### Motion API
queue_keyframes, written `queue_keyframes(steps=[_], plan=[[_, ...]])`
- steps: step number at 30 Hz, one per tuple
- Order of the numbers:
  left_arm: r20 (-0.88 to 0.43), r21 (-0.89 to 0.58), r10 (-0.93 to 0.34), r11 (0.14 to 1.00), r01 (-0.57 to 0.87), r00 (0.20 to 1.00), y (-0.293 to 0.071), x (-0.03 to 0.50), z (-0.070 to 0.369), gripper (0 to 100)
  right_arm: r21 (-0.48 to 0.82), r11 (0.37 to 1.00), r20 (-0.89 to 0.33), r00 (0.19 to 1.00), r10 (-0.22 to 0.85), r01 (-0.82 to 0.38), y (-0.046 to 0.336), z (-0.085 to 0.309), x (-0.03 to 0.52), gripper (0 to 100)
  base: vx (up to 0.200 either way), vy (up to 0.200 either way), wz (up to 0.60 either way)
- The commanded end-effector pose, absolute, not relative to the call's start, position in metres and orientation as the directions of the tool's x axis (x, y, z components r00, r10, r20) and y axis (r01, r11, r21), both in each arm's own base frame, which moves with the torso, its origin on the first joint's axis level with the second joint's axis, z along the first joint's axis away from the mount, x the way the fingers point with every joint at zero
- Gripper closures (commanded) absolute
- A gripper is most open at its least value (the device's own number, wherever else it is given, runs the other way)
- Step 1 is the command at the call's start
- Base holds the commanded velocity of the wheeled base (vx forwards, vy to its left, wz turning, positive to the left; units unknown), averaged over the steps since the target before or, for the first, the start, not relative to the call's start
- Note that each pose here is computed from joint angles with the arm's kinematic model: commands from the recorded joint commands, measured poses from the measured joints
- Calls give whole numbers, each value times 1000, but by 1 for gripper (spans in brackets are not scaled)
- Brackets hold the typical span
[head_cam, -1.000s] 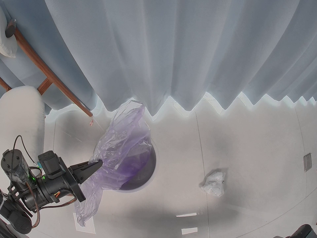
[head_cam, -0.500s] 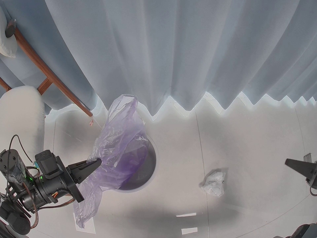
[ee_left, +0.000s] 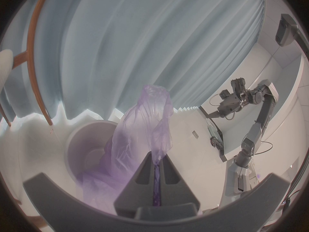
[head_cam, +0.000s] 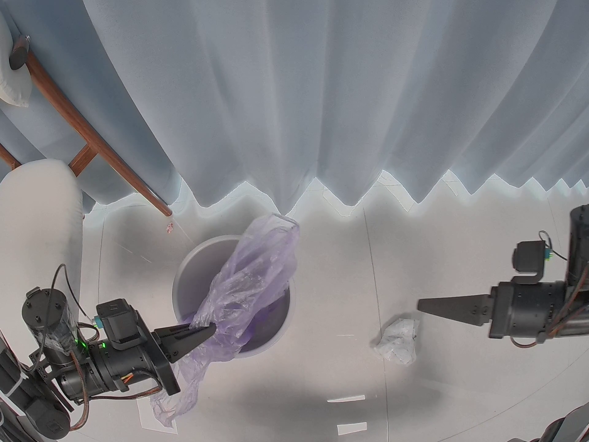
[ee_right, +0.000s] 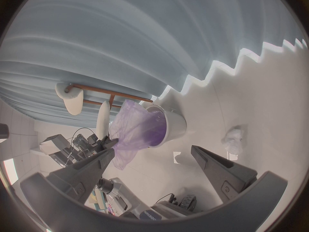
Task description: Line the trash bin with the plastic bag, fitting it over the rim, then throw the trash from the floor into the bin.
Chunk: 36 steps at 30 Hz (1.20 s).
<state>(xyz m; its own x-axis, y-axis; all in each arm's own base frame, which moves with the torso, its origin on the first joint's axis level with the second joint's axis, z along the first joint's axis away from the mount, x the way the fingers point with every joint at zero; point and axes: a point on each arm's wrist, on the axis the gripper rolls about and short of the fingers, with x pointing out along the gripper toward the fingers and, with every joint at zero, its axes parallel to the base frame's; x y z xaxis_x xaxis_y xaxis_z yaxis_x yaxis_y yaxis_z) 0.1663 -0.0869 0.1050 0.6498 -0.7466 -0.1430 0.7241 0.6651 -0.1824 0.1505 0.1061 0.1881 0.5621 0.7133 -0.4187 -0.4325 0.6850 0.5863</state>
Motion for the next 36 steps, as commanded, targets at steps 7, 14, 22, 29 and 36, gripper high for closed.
queue_keyframes(steps=[7,14,22,29,36], plan=[[-208,-195,-742,670,717,637,-98,171,86,100,574,662,-423,518,743,-481,191,162,194,0,0,0,0],[-208,-193,-744,667,719,635,-98,171,86,100,623,634,-400,510,761,-458,218,167,201,0,0,0,0],[-203,-189,-751,660,727,629,-100,169,87,100,618,632,-405,500,765,-468,240,159,213,0,0,0,0],[-202,-188,-754,657,730,626,-101,168,87,100,620,619,-400,485,778,-482,262,155,222,0,0,0,0],[-200,-189,-758,652,734,621,-102,167,87,100,607,628,-388,509,769,-487,279,142,224,100,0,0,0]])
